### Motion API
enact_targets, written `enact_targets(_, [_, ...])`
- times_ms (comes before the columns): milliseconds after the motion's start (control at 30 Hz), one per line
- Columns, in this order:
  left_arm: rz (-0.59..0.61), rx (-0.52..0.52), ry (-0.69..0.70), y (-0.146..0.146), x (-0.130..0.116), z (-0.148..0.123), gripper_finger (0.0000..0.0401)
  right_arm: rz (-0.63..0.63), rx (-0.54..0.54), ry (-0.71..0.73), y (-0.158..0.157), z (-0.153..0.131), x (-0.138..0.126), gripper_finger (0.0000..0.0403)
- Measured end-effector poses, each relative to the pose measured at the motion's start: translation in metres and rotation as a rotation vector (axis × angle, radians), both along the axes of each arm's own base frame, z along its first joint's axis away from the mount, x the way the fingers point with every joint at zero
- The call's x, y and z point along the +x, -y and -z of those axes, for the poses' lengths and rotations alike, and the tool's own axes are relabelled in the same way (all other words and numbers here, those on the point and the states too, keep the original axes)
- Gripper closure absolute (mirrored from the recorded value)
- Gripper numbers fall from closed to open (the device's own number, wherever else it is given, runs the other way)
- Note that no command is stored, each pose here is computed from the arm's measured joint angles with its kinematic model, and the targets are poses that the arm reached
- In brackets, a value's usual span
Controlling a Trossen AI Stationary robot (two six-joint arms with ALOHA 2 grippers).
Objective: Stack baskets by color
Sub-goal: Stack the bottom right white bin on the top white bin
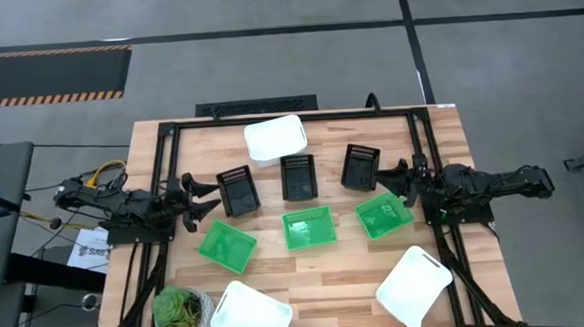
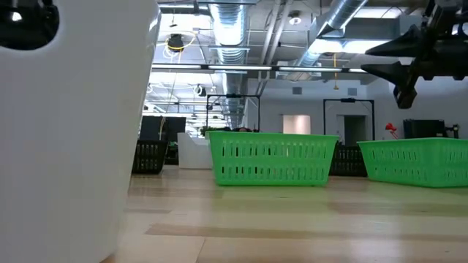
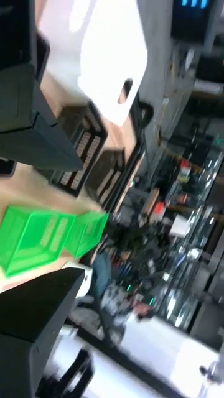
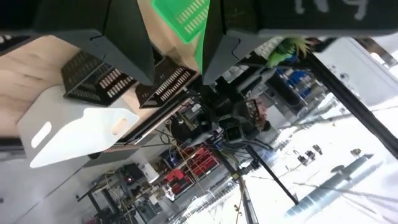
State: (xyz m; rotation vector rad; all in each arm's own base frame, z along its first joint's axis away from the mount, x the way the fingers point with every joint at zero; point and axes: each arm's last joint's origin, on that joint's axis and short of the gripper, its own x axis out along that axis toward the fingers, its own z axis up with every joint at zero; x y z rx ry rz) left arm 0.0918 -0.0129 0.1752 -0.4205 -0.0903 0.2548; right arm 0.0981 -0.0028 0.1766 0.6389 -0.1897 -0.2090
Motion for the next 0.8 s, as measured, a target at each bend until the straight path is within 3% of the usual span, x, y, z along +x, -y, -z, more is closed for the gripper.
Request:
enact_targets(133, [-0.109,-0.005,-0.001,-0.003,-0.001,0.000,0.0145,0.002,-0.016,-0.004,0.000,0.000,0.000,0.0244])
enact_targets(333, [-0.117,-0.007,-0.001,-0.003,-0.001,0.000,0.0145,0.003,-0.019,0.014,0.000,-0.007,-0.001,0.0244])
enact_targets(567, [-0.131,0.028,-0.009,-0.004,-0.001,0.000,0.0145,0.022,-0.107,0.110,0.001,-0.056,-0.014,0.0244])
enact_targets(667, [-0.160,0.042,0.003,-0.004,-0.002,-0.002,0.0145,0.025,-0.143,0.057,0.001,-0.080,-0.019,0.0244])
enact_targets(800, [-0.132,-0.011,0.045,-0.004,-0.001,-0.005,0.0145,0.033,-0.156,-0.116,0.002,-0.106,-0.019,0.0244])
